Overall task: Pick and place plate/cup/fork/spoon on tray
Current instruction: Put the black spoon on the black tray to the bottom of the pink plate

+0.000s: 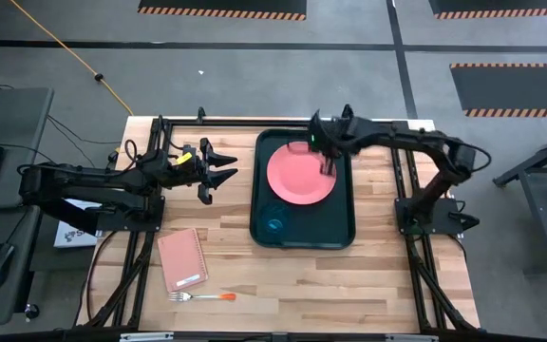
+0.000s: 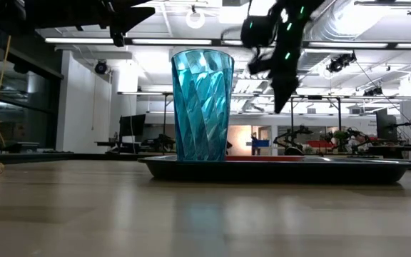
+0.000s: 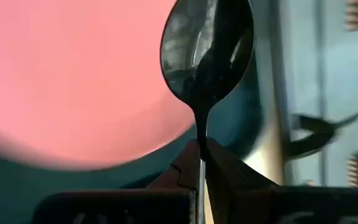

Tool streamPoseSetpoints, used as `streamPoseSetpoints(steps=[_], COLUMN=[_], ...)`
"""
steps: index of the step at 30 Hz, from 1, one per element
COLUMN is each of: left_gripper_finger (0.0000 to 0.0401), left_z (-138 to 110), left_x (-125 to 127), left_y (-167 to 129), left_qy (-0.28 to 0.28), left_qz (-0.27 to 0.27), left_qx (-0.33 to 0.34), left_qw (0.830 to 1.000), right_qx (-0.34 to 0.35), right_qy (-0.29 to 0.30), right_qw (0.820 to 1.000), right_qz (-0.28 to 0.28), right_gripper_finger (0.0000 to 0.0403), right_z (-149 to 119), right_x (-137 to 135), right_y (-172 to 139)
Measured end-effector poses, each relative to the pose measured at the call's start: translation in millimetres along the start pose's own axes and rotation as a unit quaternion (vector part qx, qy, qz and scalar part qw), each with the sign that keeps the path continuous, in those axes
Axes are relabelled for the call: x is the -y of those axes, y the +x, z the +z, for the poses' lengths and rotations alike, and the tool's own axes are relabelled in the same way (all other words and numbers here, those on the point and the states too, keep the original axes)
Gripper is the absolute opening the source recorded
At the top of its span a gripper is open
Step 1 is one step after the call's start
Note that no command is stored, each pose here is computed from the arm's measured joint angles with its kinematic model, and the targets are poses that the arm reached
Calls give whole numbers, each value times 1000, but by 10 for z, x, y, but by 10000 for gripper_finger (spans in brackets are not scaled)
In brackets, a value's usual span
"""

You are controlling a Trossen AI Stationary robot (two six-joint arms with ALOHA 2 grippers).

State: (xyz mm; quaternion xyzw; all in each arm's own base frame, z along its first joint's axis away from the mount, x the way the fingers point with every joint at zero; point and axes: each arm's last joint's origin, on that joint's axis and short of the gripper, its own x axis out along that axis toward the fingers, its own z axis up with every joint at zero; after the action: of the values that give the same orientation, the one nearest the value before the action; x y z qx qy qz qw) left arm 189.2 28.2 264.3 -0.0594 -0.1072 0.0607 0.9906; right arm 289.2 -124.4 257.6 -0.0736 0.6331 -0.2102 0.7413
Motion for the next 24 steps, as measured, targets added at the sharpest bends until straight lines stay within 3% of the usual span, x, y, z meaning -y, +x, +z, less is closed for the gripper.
streamPoseSetpoints(steps=[6,9,14,18,24], left_gripper_finger=[149,149,149,149,149], left_z=[0,1,0,0,-1], left_x=[0,0,0,0,1], left_y=[0,0,0,0,0], left_qy=[0,0,-9,-9,-9], left_qz=[0,0,0,0,0], left_qx=[0,0,1,1,0], left_qw=[1000,1000,1000,1000,1000], right_qx=[-16,-3,5,1,-11], right_qy=[13,-9,-56,-63,-21], right_qw=[993,991,988,988,993], right_qz=[120,135,141,138,117], right_gripper_finger=[0,0,0,0,0], right_z=[-111,-64,54,141,269], right_x=[-688,-1064,-1584,-1756,-1684], right_y=[-405,-455,-287,-73,249])
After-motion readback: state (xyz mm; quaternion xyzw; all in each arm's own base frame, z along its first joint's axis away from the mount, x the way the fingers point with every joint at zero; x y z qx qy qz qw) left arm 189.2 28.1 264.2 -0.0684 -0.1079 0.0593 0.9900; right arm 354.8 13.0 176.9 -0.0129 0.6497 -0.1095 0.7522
